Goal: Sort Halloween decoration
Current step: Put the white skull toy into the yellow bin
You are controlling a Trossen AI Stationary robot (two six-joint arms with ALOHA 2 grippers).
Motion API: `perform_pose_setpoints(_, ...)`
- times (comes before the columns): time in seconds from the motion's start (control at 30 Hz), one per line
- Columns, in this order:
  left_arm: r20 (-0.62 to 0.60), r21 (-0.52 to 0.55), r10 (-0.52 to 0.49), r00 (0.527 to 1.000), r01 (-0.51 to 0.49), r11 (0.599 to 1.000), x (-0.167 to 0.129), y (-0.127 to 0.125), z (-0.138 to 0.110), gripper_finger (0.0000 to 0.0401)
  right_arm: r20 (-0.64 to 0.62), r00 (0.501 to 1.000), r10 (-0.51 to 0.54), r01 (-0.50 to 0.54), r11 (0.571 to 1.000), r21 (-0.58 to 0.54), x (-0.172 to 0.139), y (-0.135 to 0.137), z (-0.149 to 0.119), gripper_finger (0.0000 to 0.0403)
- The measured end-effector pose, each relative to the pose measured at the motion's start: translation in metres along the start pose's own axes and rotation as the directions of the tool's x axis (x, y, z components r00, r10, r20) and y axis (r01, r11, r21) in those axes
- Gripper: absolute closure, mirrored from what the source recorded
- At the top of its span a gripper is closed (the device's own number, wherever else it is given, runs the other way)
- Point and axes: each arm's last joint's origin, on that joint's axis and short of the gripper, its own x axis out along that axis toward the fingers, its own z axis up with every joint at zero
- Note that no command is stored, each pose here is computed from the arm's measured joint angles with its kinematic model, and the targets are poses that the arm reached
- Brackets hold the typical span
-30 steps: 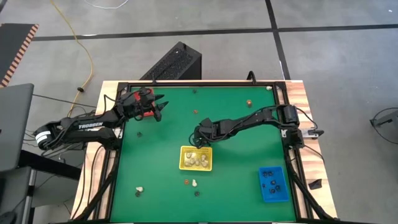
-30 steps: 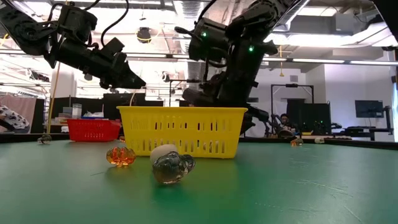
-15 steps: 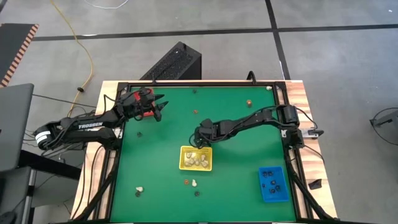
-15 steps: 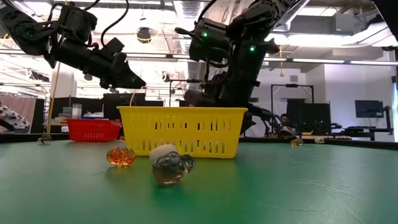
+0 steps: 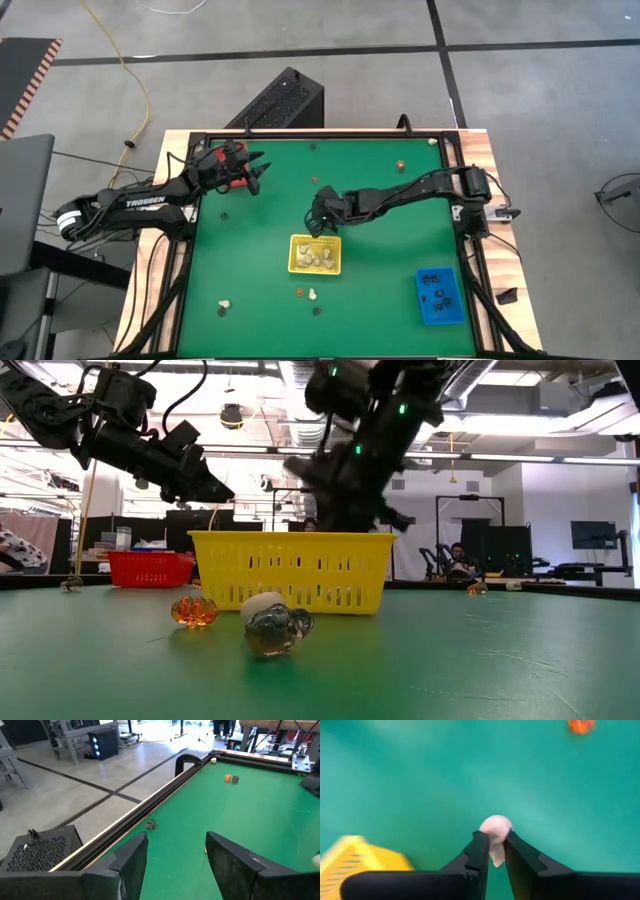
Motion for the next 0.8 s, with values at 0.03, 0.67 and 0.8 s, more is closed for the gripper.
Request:
perform_pose_setpoints(0.03,0.000,0.001,0.000,1.000,0.000,1.000,0.000,0.000,0.000,0.0208,0.007,1.000,0.030,-0.030,0.999,-0.015,-0.005,0.003,0.002,0.0318)
perform_pose_setpoints(0.67,0.001,-0.015,-0.011,1.000,0.011,1.000,0.000,0.000,0.000,0.0208,-0.072,0.957,0.281,-0.290,0.918,-0.272,-0.052,0.054,-0.041,0.0321)
perform_pose_setpoints(0.8,0.001,-0.017,-0.026,1.000,0.026,1.000,0.000,-0.001,0.000,0.0208,-0.031,0.971,0.239,-0.239,0.940,-0.242,-0.046,0.046,-0.030,0.0321)
